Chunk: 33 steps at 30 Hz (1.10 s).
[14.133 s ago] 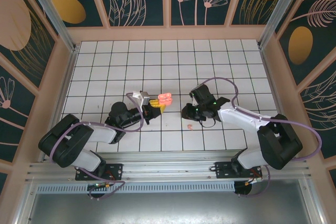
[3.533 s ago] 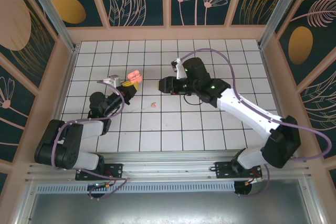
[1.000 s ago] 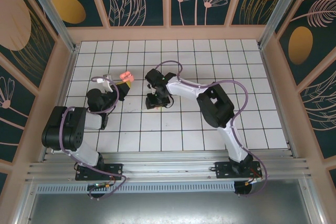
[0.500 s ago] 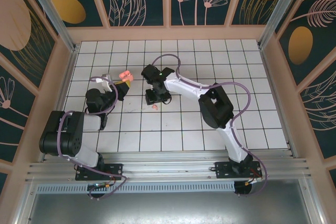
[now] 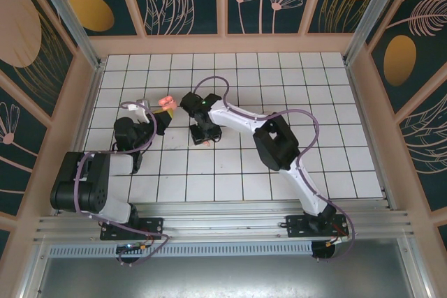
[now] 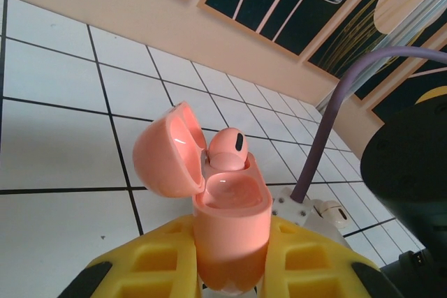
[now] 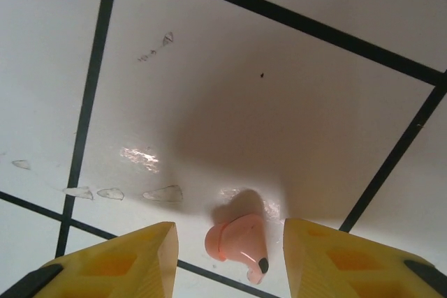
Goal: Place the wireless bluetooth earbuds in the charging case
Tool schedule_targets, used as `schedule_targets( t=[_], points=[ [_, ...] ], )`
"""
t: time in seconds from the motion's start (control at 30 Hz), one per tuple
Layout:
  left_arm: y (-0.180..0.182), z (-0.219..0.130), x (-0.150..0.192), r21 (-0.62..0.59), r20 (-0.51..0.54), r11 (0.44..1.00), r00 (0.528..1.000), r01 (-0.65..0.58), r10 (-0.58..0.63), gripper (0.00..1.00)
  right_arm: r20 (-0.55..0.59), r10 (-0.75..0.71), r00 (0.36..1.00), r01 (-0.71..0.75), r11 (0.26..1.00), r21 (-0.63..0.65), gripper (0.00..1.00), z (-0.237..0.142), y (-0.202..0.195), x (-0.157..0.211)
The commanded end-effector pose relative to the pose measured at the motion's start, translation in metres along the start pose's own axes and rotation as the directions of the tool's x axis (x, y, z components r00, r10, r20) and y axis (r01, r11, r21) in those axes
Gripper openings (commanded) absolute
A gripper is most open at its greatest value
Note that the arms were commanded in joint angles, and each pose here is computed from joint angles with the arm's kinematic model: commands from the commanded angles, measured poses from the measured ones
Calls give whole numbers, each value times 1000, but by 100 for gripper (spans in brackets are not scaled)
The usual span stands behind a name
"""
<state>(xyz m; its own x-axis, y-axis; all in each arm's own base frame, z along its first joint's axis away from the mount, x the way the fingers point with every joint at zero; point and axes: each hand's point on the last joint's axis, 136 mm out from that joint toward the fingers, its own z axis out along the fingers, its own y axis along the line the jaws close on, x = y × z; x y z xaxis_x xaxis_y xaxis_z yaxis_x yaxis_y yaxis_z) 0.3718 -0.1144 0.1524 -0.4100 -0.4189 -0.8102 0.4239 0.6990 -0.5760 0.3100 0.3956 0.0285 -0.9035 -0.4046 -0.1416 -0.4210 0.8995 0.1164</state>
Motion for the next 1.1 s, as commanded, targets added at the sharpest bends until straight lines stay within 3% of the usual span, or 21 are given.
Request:
schedule_targets(
  t=[0.0, 1.07],
  points=[
    [-1, -1, -11, -9, 25, 999, 999, -47, 47, 3, -1, -15, 1000, 15, 999, 41, 43, 1, -4, -2],
    [-3, -1, -10, -1, 12, 999, 999, -48, 48, 3, -13, -6, 1000, 7, 995, 102, 32, 10, -12, 13]
  ],
)
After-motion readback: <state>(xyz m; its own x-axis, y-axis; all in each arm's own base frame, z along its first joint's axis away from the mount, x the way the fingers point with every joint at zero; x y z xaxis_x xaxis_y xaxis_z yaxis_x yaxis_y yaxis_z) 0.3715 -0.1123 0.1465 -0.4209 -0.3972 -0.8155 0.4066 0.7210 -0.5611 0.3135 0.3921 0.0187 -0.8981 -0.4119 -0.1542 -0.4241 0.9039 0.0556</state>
